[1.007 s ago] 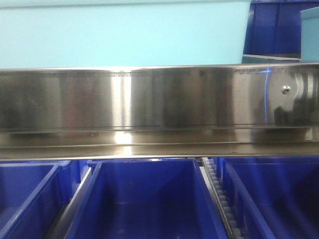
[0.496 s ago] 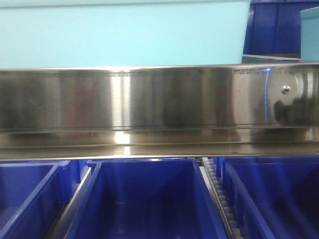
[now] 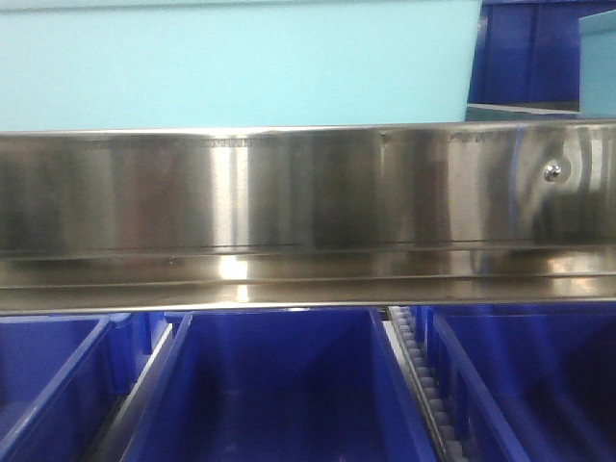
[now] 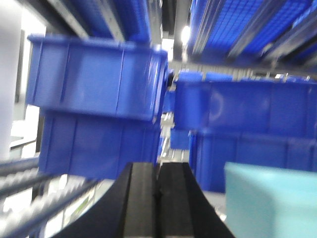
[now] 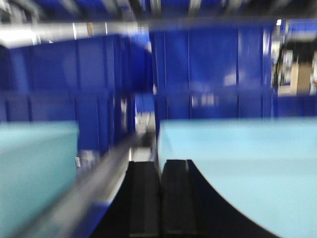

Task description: Move two blue bins to right shelf middle

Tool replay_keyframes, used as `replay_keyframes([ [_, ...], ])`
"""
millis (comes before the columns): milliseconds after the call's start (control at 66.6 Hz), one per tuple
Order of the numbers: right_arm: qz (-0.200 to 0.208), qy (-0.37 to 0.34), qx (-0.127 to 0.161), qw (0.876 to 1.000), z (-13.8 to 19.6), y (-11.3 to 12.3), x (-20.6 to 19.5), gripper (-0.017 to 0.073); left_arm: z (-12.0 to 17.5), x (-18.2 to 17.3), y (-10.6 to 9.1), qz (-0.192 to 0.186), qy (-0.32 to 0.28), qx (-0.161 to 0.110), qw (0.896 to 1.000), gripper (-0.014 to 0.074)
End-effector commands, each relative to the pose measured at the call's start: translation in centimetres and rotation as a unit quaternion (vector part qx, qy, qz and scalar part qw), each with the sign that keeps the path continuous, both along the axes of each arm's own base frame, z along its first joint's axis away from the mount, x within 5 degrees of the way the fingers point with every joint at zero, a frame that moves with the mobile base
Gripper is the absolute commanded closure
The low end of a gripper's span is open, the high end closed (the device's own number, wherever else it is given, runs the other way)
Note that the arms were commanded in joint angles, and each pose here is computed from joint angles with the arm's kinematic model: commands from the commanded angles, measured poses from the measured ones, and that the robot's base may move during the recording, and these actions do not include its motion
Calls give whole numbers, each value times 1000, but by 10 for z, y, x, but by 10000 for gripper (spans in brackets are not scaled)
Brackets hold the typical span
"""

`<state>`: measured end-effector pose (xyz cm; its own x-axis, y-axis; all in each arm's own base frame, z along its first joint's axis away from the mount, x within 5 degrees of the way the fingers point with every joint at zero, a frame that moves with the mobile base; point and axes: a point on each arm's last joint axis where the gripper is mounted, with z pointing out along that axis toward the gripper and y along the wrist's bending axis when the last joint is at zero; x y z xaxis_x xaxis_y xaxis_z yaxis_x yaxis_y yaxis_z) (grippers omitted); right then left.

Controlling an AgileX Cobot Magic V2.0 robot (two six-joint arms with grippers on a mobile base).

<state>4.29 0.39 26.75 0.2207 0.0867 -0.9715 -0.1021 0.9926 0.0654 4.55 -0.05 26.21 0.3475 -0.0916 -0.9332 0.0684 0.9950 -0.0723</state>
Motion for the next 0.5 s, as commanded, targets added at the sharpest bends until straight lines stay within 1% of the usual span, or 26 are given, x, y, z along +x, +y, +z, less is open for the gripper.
replay_keyframes([
  [0,4,-34,3,999,33,0,-12,721,33,-12,0,-7,-24,-5,1000,705],
  [75,8,-27,0,1000,58,0,-16,712,58,-17,-2,-21,7,2,1000,694],
  [120,10,-23,-1,1000,74,1,-15,667,75,-17,-4,-22,35,22,999,660],
  [150,10,-22,-1,1000,83,1,-14,621,85,-17,-4,-20,47,37,998,629],
  [195,10,-23,-1,1000,93,1,-11,522,98,-16,-4,-14,61,55,997,569],
  [240,10,-23,-1,1000,101,1,-8,431,110,-16,-4,-9,69,68,995,495],
  [255,10,-19,-1,1000,103,1,-6,384,114,-15,-4,-7,73,73,995,459],
  [285,10,-15,-1,1000,107,2,-2,320,120,-12,-4,-6,80,76,994,410],
  [391,10,6,-3,1000,114,3,13,85,138,-5,-4,-7,86,76,993,221],
  [466,10,29,-5,1000,114,4,26,-18,148,0,-5,-12,80,72,994,129],
  [481,11,34,-5,999,115,4,28,-13,149,1,-5,-12,79,72,994,116],
])
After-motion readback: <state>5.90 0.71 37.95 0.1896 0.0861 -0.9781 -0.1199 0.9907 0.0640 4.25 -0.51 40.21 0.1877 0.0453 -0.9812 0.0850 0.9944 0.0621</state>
